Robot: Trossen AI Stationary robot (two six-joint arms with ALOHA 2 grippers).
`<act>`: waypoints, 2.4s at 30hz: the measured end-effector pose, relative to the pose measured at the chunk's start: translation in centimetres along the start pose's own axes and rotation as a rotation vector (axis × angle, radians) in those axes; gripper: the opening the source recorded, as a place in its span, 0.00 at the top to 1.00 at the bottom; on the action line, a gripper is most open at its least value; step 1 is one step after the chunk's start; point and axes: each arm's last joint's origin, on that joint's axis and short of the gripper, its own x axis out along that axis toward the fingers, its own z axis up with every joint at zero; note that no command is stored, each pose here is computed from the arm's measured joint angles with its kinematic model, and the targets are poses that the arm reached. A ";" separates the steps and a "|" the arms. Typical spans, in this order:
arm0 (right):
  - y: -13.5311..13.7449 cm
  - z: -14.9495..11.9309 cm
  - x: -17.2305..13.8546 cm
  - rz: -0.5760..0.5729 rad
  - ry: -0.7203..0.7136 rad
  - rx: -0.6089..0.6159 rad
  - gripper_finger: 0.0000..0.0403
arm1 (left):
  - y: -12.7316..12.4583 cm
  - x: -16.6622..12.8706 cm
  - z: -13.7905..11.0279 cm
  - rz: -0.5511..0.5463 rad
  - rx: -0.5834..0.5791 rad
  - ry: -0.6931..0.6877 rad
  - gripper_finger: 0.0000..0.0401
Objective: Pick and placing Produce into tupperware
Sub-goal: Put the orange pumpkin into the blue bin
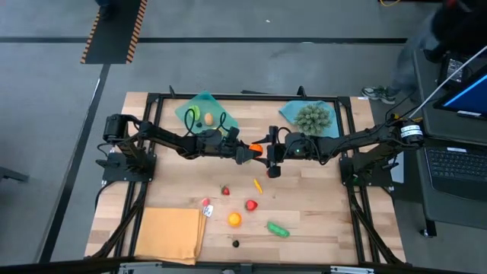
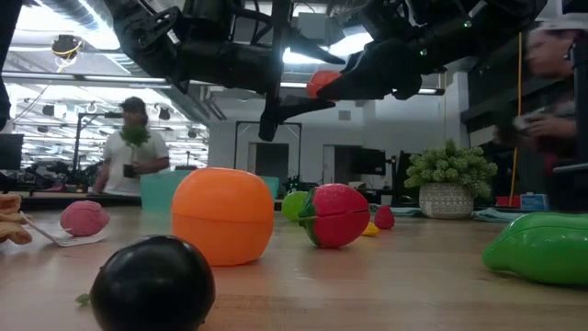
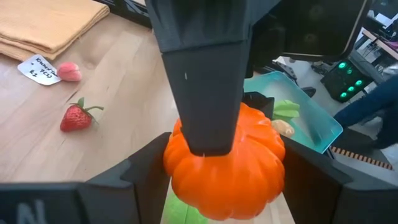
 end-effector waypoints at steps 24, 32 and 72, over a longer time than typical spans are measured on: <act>0.0 0.0 0.0 0.003 0.002 -0.001 0.34 | 0.2 0.0 -0.2 0.014 0.065 0.030 0.60; 0.0 0.0 0.0 0.003 -0.004 0.057 0.24 | 0.3 0.0 0.0 0.003 0.109 0.044 0.62; -2.3 -0.3 -5.6 -0.187 0.113 0.252 0.24 | 1.5 -3.3 6.9 -0.061 0.635 -0.008 0.62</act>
